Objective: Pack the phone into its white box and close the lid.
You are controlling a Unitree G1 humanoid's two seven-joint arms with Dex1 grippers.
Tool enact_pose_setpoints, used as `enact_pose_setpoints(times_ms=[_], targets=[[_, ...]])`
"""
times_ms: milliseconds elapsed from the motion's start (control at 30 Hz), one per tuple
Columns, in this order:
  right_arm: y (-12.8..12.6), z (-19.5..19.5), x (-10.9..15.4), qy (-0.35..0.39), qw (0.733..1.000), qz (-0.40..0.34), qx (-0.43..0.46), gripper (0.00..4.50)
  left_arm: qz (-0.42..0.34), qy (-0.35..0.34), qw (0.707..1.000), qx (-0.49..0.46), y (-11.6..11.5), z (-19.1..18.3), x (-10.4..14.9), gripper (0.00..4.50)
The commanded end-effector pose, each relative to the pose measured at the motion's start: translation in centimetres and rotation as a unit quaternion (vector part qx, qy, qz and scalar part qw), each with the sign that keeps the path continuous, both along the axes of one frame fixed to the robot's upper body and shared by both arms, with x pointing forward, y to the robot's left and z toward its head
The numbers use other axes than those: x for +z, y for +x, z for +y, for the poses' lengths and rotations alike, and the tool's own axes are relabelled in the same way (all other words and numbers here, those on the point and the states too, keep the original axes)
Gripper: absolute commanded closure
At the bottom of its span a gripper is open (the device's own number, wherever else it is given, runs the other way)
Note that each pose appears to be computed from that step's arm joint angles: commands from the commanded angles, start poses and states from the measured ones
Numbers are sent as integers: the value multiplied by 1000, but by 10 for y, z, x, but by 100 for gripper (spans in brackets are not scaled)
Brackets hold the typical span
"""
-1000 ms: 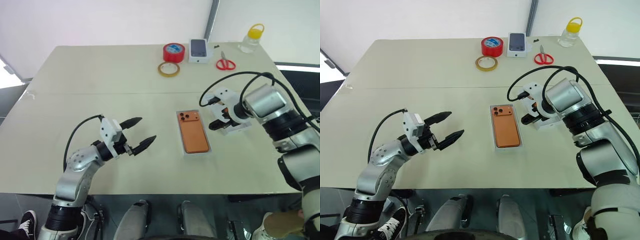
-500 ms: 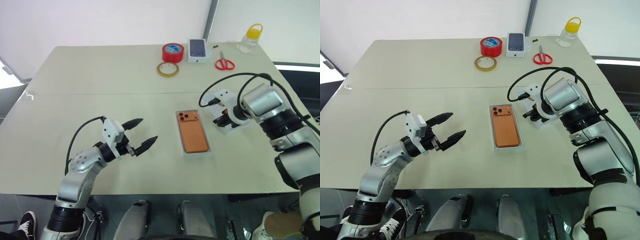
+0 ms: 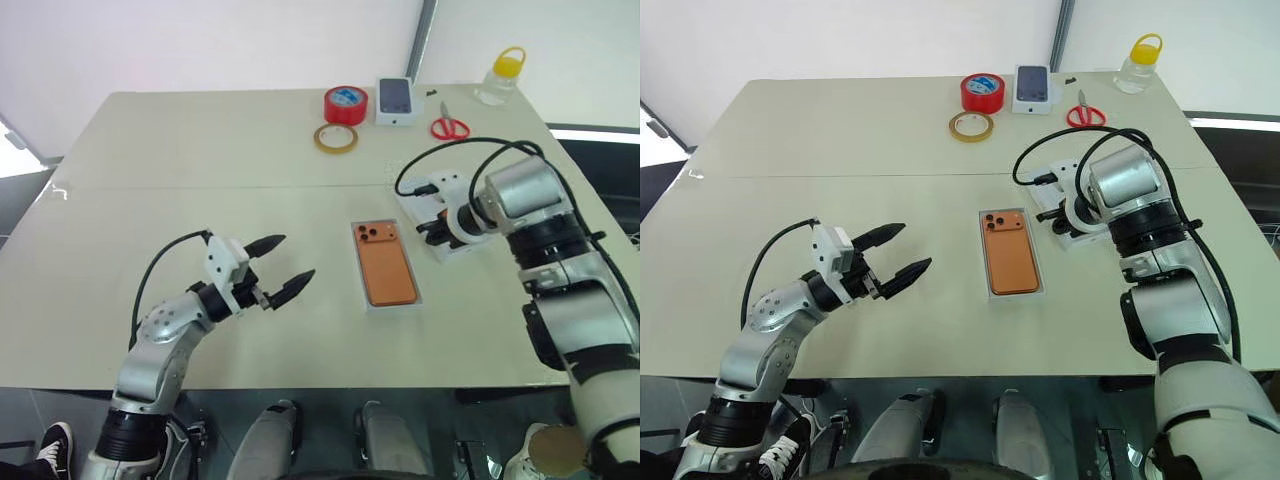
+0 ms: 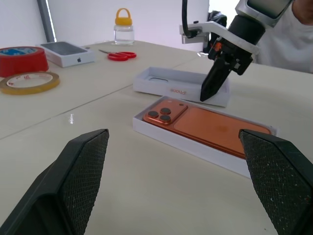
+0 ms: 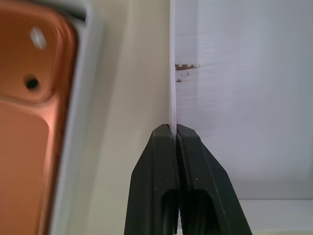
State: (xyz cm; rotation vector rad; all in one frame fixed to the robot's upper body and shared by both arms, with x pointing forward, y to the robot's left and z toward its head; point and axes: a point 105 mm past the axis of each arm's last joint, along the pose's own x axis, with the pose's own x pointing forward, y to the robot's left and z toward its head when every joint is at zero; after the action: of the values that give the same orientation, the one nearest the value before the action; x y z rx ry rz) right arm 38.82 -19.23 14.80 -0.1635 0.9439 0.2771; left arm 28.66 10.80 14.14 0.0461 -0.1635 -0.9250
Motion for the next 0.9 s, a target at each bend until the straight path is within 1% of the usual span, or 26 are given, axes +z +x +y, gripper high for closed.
enact_pose_setpoints(times_ms=[33,100,167,233,300,333,367,400,467,533,667,767,833,900], targets=[[15,13,35,65,995,-79,-4,444,-19,0,1000,-1,3,4,10,0],[17,24,46,97,987,-125,28,444,-19,-1,1000,-2,5,5,12,0],[16,38,59,137,973,-173,67,444,-20,-1,1000,-1,8,6,14,0],[9,53,75,187,949,-226,111,444,-20,0,1000,-1,11,7,15,0],[-5,63,82,205,931,-263,151,444,-24,2,1000,1,13,7,16,0],[-10,70,87,246,920,-269,145,444,-24,0,1000,1,15,10,18,0],[-19,77,92,278,906,-280,156,444,-26,-1,1000,3,17,12,20,0],[-27,81,91,330,895,-260,147,444,-27,-6,1000,6,19,13,23,0],[-42,89,86,398,878,-225,142,444,-33,-12,999,12,23,15,28,0],[-56,100,82,431,865,-207,153,444,-33,-34,999,15,27,19,37,0],[-81,123,72,518,820,-158,186,444,-40,-39,998,16,28,26,47,0],[-102,132,48,525,819,-105,207,444,-36,-36,999,13,26,29,48,0],[-113,136,31,540,814,-51,207,444,-31,-27,999,8,23,30,45,0],[-117,138,27,551,809,-29,203,444,-20,-19,1000,-1,19,29,39,0]])
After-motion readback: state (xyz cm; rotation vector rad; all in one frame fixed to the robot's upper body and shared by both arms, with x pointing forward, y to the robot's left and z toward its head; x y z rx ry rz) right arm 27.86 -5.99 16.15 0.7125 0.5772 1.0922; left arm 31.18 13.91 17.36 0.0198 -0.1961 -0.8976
